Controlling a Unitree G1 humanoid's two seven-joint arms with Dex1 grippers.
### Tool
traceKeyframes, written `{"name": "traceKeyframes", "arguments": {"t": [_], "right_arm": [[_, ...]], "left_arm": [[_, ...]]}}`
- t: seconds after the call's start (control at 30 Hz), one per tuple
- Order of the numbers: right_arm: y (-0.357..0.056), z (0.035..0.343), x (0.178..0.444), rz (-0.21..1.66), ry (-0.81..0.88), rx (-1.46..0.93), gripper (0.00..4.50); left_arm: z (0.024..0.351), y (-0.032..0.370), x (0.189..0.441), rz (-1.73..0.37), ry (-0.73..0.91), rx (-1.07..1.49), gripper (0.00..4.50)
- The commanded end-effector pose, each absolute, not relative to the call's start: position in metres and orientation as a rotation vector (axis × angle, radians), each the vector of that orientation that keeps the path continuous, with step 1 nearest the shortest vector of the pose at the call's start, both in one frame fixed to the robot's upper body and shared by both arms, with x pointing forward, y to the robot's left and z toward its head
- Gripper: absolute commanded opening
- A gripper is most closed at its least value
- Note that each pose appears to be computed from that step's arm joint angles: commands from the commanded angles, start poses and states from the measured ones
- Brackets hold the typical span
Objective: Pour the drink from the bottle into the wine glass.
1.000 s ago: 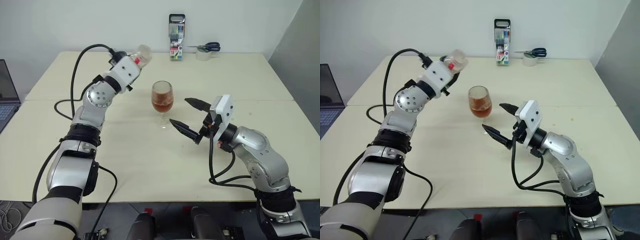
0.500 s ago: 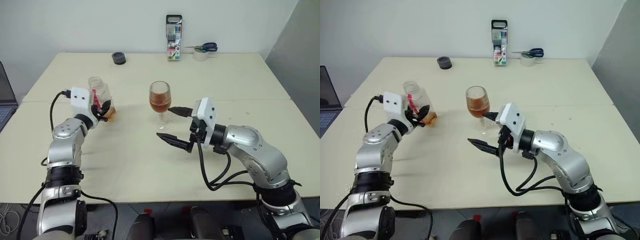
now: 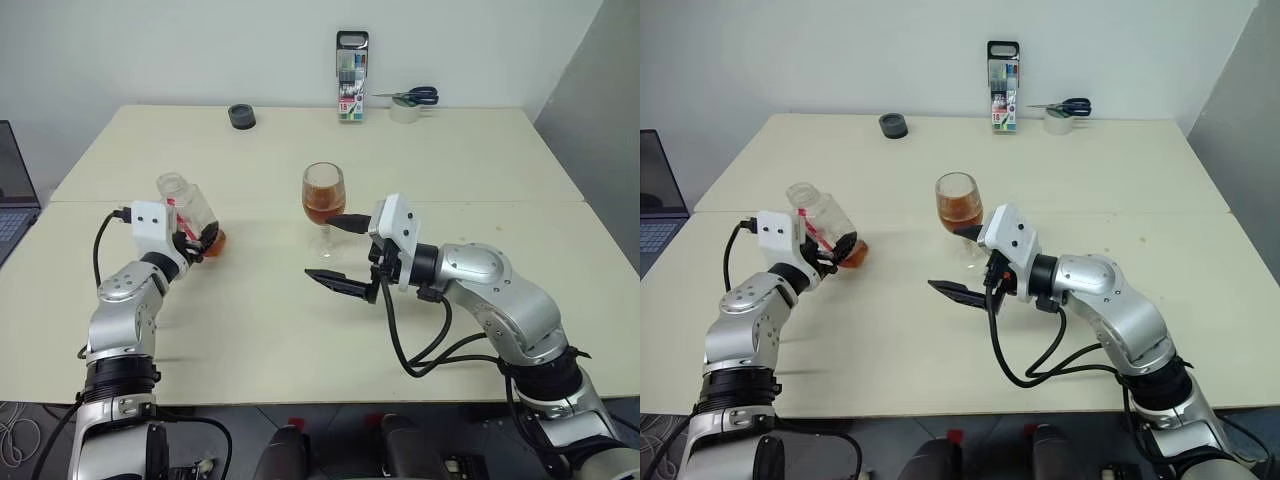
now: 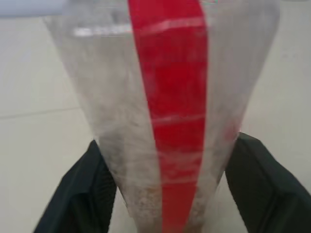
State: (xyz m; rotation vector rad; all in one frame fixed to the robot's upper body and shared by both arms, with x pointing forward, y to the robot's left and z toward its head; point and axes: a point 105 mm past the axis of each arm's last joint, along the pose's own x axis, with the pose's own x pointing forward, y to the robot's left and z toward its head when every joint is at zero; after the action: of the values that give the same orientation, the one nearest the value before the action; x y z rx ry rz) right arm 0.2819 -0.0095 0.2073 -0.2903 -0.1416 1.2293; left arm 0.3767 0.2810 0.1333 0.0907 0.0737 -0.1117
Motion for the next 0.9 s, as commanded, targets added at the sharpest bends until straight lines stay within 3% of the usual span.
{"name": "traceKeyframes", "arguments": {"t": [0.03,0.07,0.27,0.4,0.6,0.73,0.9], "right_arm": [[-0.005,0.219,0.276,1.251,-0.202,-0.310,4.50],[-0.005,0.219,0.277,1.251,-0.201,-0.309,4.50],[-0.005,0.209,0.280,1.239,-0.184,-0.315,4.50],[-0.012,0.185,0.288,1.185,-0.162,-0.349,4.50],[-0.032,0.163,0.302,0.986,-0.193,-0.253,4.50],[-0.052,0.156,0.310,0.755,-0.227,-0.082,4.50],[-0.067,0.144,0.309,0.548,-0.222,0.071,4.50]], "left_arm": [[0.144,0.280,0.377,-0.119,0.031,0.111,4.24],[0.144,0.279,0.378,-0.121,0.030,0.124,4.50],[0.141,0.275,0.379,-0.133,0.031,0.182,4.50],[0.133,0.275,0.371,-0.140,0.038,0.202,4.50],[0.125,0.286,0.352,-0.064,0.049,0.211,4.50],[0.124,0.290,0.333,-0.006,0.031,0.235,4.50],[0.121,0.277,0.316,-0.031,0.019,0.182,4.50]]}}
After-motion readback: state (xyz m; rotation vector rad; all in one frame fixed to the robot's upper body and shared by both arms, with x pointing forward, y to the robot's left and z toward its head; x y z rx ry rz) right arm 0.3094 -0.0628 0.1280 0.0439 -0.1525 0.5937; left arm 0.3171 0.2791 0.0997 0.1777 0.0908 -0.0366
